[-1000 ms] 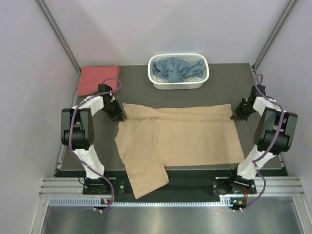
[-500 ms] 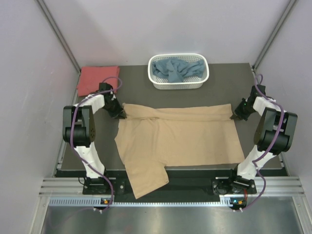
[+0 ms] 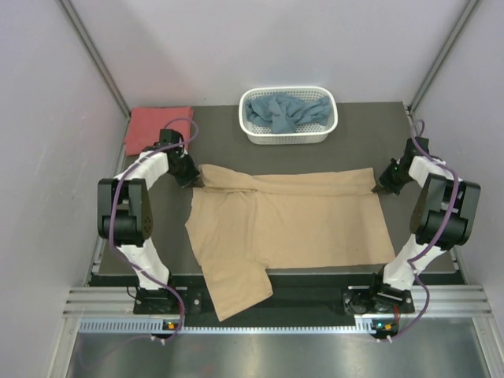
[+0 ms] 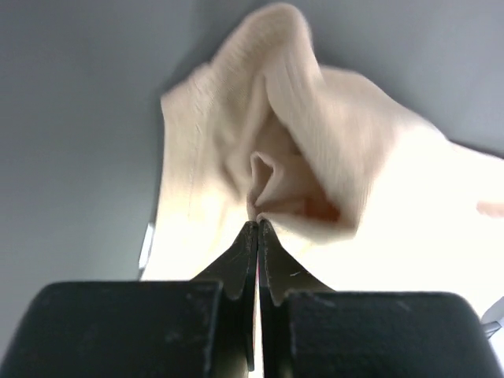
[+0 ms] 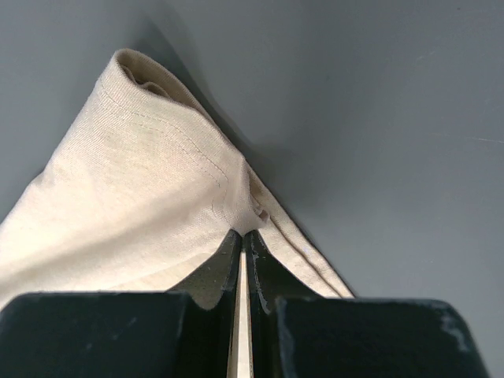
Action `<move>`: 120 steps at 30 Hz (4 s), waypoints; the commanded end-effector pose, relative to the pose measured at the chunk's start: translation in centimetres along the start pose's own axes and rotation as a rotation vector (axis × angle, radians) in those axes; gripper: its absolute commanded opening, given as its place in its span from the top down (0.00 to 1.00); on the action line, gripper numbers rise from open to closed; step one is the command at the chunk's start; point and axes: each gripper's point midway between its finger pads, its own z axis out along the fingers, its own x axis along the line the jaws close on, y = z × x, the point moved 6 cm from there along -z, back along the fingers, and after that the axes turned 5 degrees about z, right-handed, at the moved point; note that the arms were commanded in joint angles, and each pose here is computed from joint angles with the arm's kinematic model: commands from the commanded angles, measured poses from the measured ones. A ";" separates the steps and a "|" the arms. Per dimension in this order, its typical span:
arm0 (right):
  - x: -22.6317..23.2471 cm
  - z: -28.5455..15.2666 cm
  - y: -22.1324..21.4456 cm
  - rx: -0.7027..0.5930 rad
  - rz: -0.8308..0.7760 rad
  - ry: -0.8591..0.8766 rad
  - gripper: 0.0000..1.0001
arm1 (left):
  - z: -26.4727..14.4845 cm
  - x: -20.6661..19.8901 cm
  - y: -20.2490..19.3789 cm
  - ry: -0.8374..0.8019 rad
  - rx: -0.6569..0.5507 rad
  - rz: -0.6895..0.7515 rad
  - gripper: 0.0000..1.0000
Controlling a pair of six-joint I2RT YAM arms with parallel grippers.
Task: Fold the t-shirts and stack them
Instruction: Fold the tshirt
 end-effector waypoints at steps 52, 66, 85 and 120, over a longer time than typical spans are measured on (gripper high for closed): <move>1.1 -0.7 0.6 -0.013 -0.068 0.002 0.94 | -4.3 -0.6 3.6 0.002 -0.113 0.003 0.54; 0.5 -1.7 0.2 0.004 -0.111 -0.027 0.82 | -3.5 -0.3 4.2 0.008 -0.088 -0.010 0.52; 5.1 0.8 6.9 -0.117 -0.316 0.167 0.42 | 0.2 -0.8 5.9 -0.096 -0.063 0.029 0.48; 4.8 5.0 7.1 -0.059 -0.249 0.232 1.00 | 2.9 1.6 6.5 -0.009 -0.057 -0.012 0.82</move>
